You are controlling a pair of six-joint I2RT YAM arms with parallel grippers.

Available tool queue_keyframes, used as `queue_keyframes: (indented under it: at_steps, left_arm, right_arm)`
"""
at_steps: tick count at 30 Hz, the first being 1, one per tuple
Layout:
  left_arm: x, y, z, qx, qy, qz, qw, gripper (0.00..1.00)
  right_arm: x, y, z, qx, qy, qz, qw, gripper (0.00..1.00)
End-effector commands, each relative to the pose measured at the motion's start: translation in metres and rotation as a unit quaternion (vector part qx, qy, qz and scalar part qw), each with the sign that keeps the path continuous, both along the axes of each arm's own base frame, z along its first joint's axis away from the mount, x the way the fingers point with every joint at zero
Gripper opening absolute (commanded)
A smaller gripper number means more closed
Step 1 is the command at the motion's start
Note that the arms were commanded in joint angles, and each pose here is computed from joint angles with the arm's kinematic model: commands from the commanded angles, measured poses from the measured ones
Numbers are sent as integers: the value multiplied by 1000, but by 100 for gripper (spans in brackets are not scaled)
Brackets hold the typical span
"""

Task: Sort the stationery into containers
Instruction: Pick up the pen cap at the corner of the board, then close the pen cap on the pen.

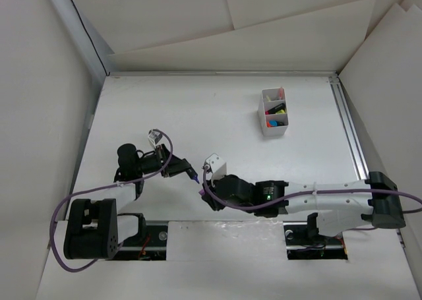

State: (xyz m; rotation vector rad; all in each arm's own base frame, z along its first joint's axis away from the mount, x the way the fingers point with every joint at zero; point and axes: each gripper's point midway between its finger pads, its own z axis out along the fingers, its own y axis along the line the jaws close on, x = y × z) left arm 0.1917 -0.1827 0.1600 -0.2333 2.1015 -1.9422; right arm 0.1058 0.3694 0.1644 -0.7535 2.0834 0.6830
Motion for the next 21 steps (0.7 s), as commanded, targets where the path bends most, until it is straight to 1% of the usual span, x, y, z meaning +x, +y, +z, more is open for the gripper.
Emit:
queue_keyframes:
  at_steps: [1, 5, 11, 21]
  left_arm:
    - [-2, -1, 7, 9, -44, -22, 999, 0]
    - [-4, -1, 8, 8, -49, -26, 998, 0]
    - [-4, -1, 11, 8, -59, -26, 998, 0]
    - [-5, -1, 16, 2, -70, -20, 997, 0]
  right_arm:
    - [3, 20, 41, 67, -7, 14, 998, 21]
    - [2, 26, 40, 68, -5, 18, 998, 21]
    - [14, 26, 38, 78, 2, 13, 997, 21]
    - [4, 30, 24, 66, 28, 31, 997, 19]
